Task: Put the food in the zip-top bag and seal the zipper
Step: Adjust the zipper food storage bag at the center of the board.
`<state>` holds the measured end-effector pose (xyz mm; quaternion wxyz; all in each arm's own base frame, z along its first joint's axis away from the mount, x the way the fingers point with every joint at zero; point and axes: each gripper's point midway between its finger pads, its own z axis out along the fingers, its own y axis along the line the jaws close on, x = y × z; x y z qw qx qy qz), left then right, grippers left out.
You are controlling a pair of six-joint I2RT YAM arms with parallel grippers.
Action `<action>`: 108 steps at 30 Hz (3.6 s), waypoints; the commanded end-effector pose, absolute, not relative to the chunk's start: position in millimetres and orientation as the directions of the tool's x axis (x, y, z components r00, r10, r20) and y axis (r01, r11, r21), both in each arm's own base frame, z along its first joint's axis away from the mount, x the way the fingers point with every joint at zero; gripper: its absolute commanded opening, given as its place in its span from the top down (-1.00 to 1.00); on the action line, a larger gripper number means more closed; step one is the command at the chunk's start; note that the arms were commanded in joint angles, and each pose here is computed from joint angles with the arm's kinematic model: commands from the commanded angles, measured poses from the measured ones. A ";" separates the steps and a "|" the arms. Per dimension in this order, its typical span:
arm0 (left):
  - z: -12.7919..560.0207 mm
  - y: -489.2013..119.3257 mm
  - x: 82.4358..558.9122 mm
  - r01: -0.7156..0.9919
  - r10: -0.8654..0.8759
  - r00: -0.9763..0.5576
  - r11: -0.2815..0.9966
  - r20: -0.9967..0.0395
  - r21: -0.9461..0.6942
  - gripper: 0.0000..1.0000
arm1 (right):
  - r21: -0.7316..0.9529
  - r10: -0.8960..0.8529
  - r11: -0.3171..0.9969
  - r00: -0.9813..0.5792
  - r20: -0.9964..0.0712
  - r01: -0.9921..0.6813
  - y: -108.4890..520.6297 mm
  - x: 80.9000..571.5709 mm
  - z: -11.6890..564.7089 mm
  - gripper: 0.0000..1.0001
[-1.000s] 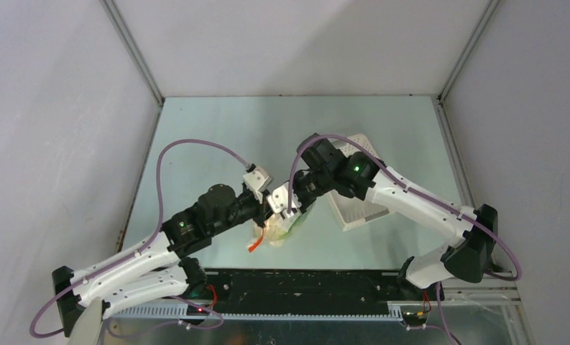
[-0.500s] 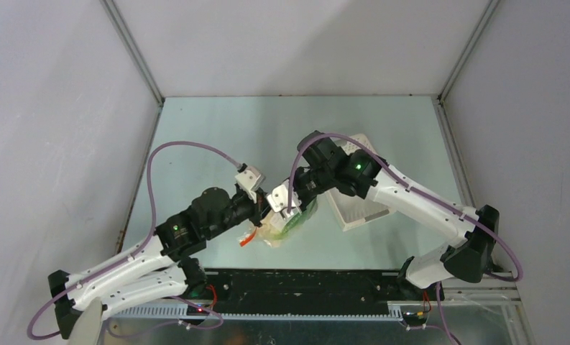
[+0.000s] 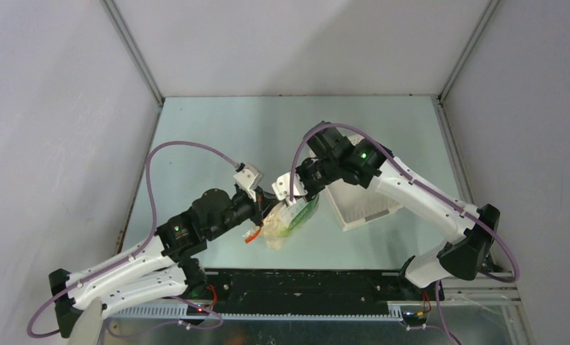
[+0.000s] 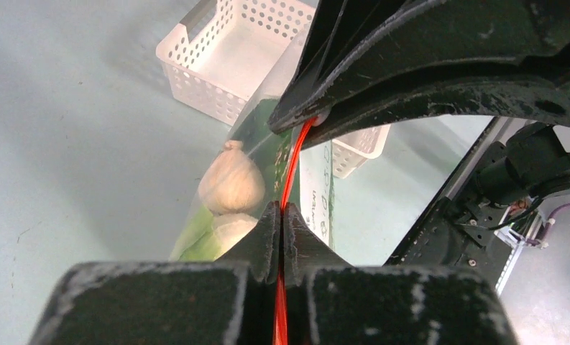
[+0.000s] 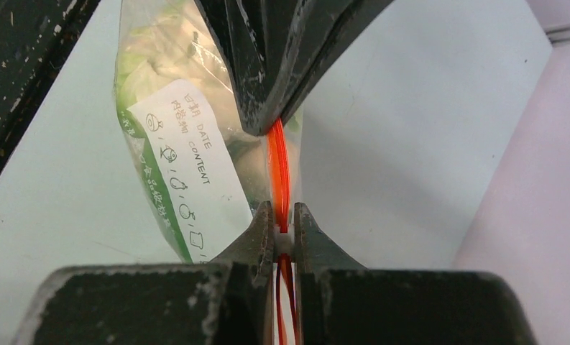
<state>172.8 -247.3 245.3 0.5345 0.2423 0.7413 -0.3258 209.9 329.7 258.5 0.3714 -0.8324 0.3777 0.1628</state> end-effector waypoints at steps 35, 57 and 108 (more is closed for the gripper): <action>323.0 -230.6 231.5 0.539 -0.121 -0.021 0.835 -0.992 -0.113 -0.89 | 0.306 0.002 0.631 -0.393 -0.919 -0.713 325.1 231.7 324.5 1.00; 256.8 -284.9 186.6 0.728 0.105 -0.092 0.685 -0.990 0.005 -0.99 | 0.695 0.509 0.710 -0.597 -0.620 -0.117 303.0 274.6 306.3 1.00; 234.7 -244.4 141.8 0.843 -0.003 0.017 0.538 -1.000 0.013 1.00 | -0.449 -0.306 -0.145 0.471 -0.827 -0.882 258.6 170.8 311.4 -0.94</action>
